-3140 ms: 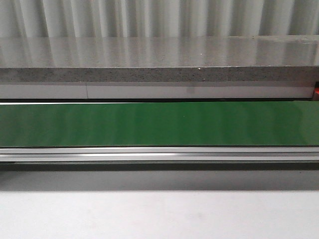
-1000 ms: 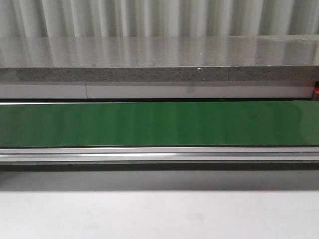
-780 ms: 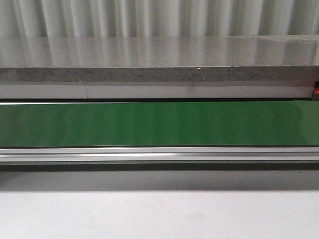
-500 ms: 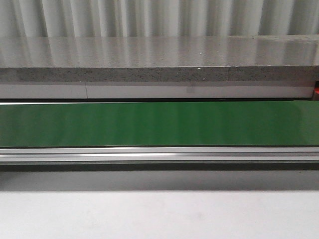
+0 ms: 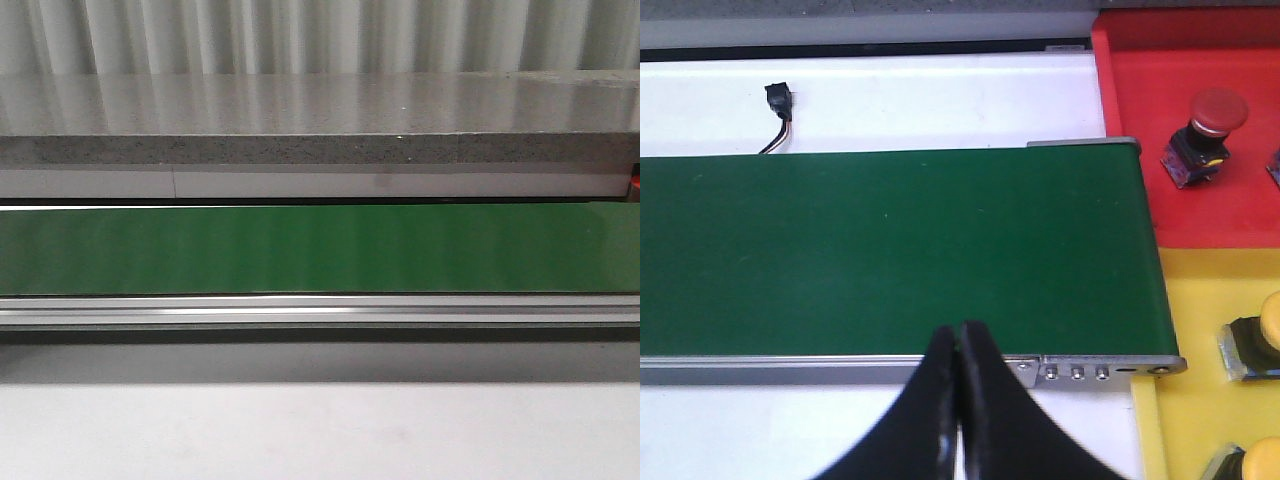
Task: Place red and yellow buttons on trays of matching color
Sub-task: 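Close the left gripper on the red push-button and lift it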
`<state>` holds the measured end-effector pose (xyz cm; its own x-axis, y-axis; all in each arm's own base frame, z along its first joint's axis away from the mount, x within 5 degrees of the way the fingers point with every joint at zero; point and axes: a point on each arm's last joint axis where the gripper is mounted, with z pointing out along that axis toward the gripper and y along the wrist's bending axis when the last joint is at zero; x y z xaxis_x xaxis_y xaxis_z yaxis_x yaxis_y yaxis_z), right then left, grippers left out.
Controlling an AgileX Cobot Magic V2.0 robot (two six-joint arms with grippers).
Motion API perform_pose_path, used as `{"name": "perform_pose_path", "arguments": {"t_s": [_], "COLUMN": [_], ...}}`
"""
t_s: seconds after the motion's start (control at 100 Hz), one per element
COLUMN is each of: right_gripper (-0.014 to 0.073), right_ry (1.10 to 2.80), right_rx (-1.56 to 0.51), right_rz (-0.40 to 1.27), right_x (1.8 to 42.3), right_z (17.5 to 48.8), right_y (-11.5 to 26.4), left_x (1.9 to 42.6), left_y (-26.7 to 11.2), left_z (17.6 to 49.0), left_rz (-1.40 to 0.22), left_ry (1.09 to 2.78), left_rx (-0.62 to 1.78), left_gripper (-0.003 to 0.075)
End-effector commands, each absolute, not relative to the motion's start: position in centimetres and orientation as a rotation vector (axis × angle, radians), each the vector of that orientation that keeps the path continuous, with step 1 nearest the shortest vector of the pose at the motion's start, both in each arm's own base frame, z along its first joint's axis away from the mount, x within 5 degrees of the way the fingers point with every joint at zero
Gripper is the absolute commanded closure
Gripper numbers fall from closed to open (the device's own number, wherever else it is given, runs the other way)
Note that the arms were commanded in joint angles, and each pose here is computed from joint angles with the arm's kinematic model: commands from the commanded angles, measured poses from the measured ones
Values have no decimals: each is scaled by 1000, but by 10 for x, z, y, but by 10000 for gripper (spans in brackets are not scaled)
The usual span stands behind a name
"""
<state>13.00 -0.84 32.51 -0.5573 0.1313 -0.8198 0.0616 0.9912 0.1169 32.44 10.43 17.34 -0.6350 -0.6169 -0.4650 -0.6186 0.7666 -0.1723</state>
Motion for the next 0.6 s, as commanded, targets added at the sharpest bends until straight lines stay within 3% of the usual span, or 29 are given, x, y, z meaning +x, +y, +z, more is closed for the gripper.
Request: {"name": "perform_pose_path", "arguments": {"t_s": [0.0, 0.07, 0.31, 0.59], "right_gripper": [662, 662, 662, 662], "right_ry": [2076, 2076, 2076, 2076], "right_rx": [126, 126, 126, 126], "right_rz": [76, 76, 76, 76], "right_x": [132, 132, 132, 132], "right_z": [338, 338, 338, 338], "right_y": [-9, -9, -9, -9], "left_x": [329, 328, 320, 303], "left_y": [106, 106, 94, 66], "left_z": [202, 206, 228, 274], "left_rz": [-16, -15, -13, -15], "left_ry": [2334, 2329, 2329, 2283], "left_rx": [-904, -899, -839, -648], "left_gripper": [664, 740, 740, 740]}}
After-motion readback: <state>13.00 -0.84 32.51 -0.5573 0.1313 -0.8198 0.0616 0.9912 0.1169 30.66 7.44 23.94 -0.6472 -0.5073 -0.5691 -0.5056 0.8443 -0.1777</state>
